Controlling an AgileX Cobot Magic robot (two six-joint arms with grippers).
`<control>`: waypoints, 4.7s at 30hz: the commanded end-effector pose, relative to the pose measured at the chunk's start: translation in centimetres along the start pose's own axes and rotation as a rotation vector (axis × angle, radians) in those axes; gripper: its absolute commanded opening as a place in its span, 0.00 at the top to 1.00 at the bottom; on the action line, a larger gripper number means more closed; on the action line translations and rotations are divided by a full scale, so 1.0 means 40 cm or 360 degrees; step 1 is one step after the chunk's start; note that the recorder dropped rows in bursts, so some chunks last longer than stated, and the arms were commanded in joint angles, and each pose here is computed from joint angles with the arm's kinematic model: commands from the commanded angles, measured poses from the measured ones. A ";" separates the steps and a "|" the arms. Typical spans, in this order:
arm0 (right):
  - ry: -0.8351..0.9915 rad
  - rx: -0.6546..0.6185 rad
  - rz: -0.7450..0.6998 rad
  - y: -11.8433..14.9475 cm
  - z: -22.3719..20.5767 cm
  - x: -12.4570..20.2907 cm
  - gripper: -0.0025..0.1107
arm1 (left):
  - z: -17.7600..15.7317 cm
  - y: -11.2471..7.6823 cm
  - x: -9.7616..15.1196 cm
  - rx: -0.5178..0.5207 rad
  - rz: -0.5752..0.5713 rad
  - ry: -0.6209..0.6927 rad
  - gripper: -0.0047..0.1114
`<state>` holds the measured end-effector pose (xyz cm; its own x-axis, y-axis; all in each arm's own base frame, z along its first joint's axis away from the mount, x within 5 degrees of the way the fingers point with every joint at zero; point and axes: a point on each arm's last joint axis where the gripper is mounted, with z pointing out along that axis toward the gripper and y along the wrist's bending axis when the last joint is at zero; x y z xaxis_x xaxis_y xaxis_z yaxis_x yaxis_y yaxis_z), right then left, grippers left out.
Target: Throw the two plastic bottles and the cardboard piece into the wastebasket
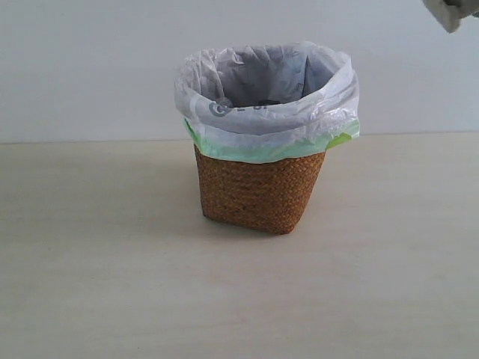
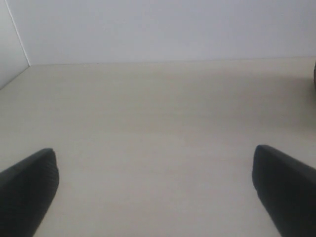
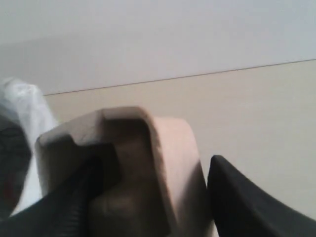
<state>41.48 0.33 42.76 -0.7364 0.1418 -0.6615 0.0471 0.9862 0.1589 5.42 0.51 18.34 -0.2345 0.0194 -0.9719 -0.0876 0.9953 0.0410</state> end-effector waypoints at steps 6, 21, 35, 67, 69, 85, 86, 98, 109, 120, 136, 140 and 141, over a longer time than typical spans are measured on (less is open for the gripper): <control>-0.0159 0.0521 0.0025 -0.072 -0.062 -0.016 0.98 | -0.002 0.001 -0.005 -0.0007 -0.0015 -0.0021 0.03; 0.0203 -0.0979 -0.0080 0.256 0.030 0.063 0.06 | -0.002 0.001 -0.005 -0.0007 -0.0015 -0.0021 0.03; 0.0136 -0.0619 -0.0256 0.263 -0.007 0.075 0.24 | -0.002 0.001 -0.005 -0.0007 -0.0015 -0.0021 0.03; -0.0179 -0.0661 -0.0490 0.218 -0.294 0.218 0.98 | -0.002 0.001 -0.005 -0.0007 -0.0015 -0.0021 0.03; -0.0327 -0.0654 -0.0469 0.203 -0.332 0.243 0.98 | -0.002 0.001 -0.005 -0.0007 -0.0015 -0.0021 0.03; -0.0796 -0.0653 -0.0503 0.098 -0.551 0.500 0.98 | -0.002 0.001 -0.005 -0.0007 -0.0015 -0.0021 0.03; -0.0825 -0.0656 -0.0503 0.091 -0.564 0.518 0.98 | -0.002 0.001 -0.005 -0.0007 -0.0015 -0.0021 0.03; -0.1157 -0.0682 -0.0499 0.016 -0.661 0.723 0.98 | -0.002 0.001 -0.005 -0.0007 -0.0015 -0.0021 0.03; -0.1530 -0.0666 -0.0418 -0.047 -0.626 0.885 0.98 | -0.002 0.001 -0.005 -0.0007 -0.0015 -0.0021 0.03; -0.1396 -0.0656 -0.0239 -0.061 -0.469 0.932 0.98 | -0.002 0.001 -0.005 -0.0007 -0.0015 -0.0021 0.03; -0.1395 -0.0657 -0.0236 -0.061 -0.469 0.932 0.98 | -0.002 0.001 -0.005 -0.0007 -0.0015 -0.0021 0.03; -0.1395 -0.0657 -0.0236 -0.061 -0.469 0.932 0.98 | -0.002 0.001 -0.005 -0.0007 -0.0015 -0.0021 0.03; -0.1395 -0.0657 -0.0236 -0.061 -0.469 0.932 0.98 | -0.002 0.001 -0.005 -0.0007 -0.0015 -0.0021 0.03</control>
<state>1.24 1.63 31.59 0.0520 0.2021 -0.9780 -0.3724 0.9126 0.1688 5.42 0.51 18.34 -0.2345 0.0194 -0.9719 -0.0876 0.9953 0.0410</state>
